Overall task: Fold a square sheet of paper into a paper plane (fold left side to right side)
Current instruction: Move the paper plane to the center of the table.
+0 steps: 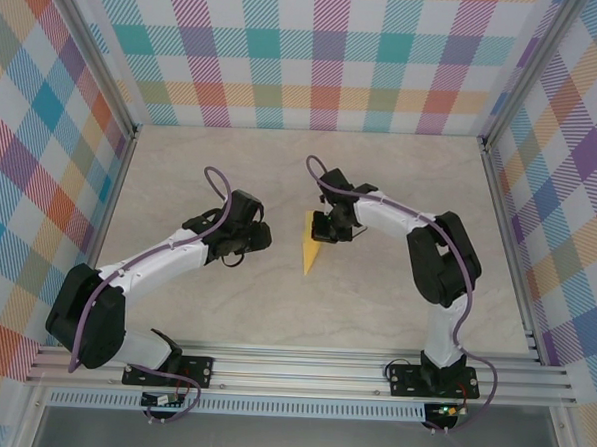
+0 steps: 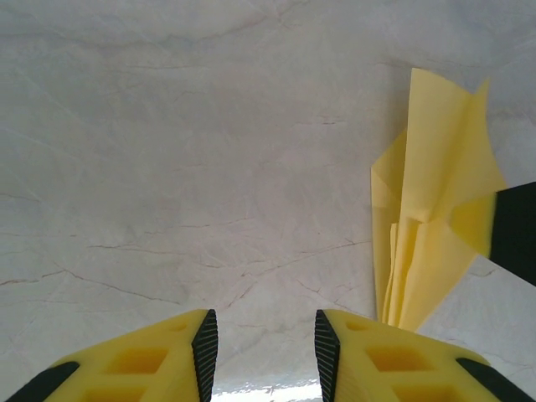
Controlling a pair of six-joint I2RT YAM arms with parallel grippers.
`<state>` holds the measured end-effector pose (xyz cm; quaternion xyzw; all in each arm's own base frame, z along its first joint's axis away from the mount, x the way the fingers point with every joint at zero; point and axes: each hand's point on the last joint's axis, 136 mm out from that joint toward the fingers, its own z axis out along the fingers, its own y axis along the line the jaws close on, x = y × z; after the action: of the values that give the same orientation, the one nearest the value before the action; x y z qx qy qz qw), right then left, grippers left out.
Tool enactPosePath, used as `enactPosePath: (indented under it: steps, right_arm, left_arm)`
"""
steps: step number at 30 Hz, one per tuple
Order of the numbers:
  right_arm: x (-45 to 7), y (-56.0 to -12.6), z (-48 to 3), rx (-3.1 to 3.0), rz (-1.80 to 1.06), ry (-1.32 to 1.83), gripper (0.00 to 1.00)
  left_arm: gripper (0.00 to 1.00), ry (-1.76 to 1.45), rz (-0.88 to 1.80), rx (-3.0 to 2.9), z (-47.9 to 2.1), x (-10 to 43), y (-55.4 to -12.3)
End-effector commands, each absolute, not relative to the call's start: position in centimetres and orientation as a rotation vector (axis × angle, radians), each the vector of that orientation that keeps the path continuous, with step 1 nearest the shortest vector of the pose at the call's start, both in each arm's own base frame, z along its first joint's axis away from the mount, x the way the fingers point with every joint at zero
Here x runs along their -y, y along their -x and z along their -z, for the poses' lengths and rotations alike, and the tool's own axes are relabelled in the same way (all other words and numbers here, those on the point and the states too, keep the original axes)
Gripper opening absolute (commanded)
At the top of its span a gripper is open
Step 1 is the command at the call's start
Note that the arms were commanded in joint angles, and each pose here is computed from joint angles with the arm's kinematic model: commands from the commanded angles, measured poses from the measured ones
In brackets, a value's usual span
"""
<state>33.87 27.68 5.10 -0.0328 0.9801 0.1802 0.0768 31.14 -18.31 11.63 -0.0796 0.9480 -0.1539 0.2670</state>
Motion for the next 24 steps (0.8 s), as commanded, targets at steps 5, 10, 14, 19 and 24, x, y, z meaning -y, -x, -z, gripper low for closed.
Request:
enactPosePath:
  steps: [5,10,14,19,24]
  right_arm:
    - [-24.7,-32.3,-6.8,-2.867,-0.758,0.102,0.0]
    - [-21.6,-32.4,-6.6,-2.813,-0.853,0.05,0.11]
    - [-17.9,-32.6,-5.1,-2.868,-0.701,-0.018,0.24]
    - [-15.7,-33.1,-7.2,-2.868,-0.513,-0.039,0.33]
    - [-17.5,-32.2,-9.7,-2.86,-0.445,0.051,0.4]
  left_arm:
    - [0.38,0.229,0.393,-2.518,-13.1,17.6,-31.5]
    - [0.38,0.227,0.393,-2.515,-13.2,17.6,-31.5]
    - [0.38,0.227,0.396,-2.516,-13.1,17.7,-31.6]
    - [0.39,0.223,0.39,-2.508,-13.4,17.6,-31.7]
    - [0.45,0.221,0.391,-2.488,-13.9,17.7,-32.1]
